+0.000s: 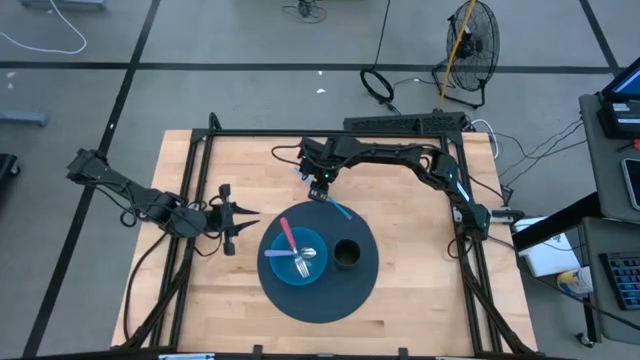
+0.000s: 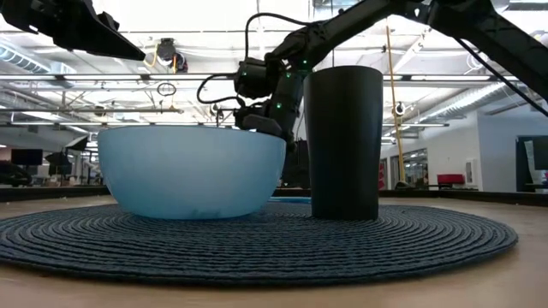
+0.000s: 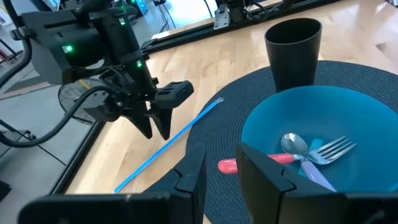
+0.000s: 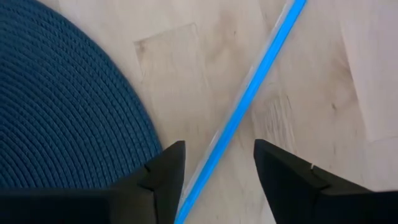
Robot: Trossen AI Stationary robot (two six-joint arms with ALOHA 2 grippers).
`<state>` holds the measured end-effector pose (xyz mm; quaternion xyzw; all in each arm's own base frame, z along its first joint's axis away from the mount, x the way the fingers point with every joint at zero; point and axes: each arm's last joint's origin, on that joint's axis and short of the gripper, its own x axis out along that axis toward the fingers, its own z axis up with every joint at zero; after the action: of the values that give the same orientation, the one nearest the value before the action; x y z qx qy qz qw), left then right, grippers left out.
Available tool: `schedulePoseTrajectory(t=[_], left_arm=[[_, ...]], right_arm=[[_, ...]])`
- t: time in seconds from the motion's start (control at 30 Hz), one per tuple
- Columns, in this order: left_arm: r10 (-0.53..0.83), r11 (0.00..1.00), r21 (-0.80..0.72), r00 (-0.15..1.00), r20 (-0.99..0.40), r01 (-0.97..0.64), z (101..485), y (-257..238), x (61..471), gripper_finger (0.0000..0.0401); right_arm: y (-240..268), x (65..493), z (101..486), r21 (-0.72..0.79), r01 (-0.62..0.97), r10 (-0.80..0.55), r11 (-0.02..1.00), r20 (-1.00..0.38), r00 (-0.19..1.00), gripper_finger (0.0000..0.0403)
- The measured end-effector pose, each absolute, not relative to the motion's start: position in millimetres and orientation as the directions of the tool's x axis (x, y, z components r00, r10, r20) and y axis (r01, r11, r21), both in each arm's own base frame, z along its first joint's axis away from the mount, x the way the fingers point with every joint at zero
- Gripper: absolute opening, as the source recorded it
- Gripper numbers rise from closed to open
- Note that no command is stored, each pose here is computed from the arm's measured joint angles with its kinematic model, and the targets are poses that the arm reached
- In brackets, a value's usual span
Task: Pick & Place Utensil
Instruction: Put the blue straw into the black cup on the blue mat
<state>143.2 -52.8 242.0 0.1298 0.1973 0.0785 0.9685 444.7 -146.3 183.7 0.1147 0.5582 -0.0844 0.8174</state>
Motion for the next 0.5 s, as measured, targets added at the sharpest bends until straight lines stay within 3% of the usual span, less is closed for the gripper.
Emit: schedulePoseTrajectory(t=[0.23,0.5], left_arm=[[0.203,0.956,0.275,0.91,-0.362,-0.104,242.0,-52.8,143.2,0.0093],[0.203,0.957,0.27,0.91,-0.362,-0.106,242.0,-52.8,143.2,0.0093]], right_arm=[[-147.0,444.3,182.4,0.073,0.306,-0.042,0.949,-0.935,0.352,0.0186],[-143.8,434.7,153.6,0.088,0.335,-0.021,0.938,-0.951,0.308,0.018]])
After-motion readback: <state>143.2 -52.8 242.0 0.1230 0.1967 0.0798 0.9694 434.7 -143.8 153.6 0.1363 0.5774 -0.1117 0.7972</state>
